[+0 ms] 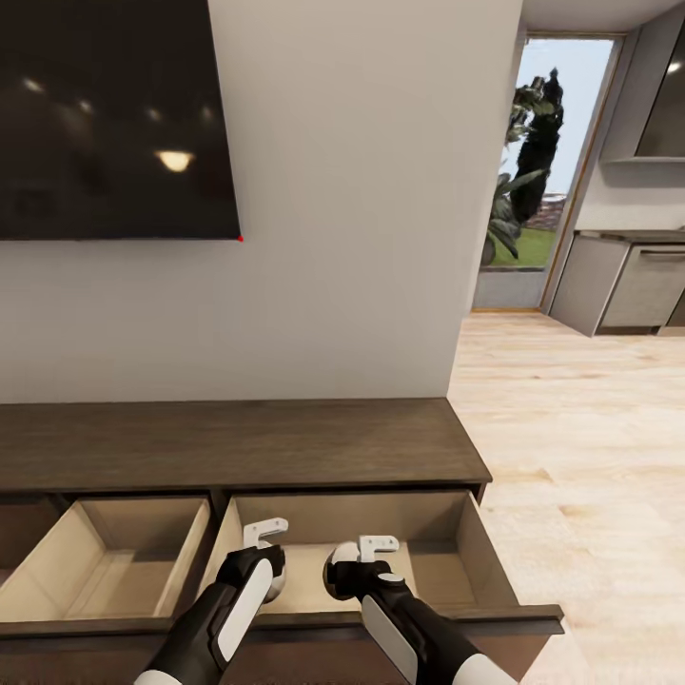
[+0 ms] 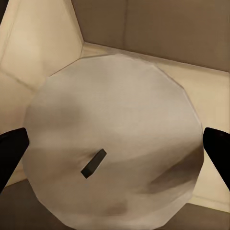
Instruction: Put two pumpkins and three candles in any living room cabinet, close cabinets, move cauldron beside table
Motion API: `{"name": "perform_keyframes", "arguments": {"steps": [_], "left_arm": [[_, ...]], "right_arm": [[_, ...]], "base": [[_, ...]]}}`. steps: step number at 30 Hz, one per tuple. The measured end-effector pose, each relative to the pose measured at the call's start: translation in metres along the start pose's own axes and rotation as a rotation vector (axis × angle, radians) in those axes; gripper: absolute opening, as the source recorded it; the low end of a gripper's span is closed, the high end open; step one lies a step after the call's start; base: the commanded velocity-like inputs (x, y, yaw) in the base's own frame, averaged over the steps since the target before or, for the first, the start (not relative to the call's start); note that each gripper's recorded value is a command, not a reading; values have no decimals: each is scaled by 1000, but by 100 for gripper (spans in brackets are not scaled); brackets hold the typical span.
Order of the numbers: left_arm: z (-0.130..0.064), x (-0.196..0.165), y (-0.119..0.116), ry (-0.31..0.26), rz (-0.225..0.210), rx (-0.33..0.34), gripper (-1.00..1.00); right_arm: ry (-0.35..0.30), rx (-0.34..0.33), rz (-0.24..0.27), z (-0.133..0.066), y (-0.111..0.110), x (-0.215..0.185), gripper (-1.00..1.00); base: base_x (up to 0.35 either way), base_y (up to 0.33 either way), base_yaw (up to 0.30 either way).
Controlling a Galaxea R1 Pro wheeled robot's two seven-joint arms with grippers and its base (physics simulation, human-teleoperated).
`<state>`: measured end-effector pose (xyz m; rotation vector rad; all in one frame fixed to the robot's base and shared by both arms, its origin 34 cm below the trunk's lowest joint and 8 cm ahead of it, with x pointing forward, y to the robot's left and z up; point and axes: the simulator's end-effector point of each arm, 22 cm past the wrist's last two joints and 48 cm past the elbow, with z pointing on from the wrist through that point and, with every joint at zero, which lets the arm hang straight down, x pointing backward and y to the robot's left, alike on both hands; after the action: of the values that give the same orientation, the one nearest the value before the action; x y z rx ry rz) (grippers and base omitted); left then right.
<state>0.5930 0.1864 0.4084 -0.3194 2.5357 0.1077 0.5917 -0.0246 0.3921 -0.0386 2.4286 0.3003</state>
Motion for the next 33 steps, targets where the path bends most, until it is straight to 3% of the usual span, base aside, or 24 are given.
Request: {"name": "perform_keyframes", "arguments": {"steps": [8, 33], "left_arm": [[12, 14, 1, 0, 0, 0, -100], [12, 14, 1, 0, 1, 0, -100]], "right_arm": [[-1, 0, 0, 10, -3, 15, -100], [-3, 0, -1, 10, -3, 14, -100]], "base": [[0, 0, 0], [19, 10, 0]]}}
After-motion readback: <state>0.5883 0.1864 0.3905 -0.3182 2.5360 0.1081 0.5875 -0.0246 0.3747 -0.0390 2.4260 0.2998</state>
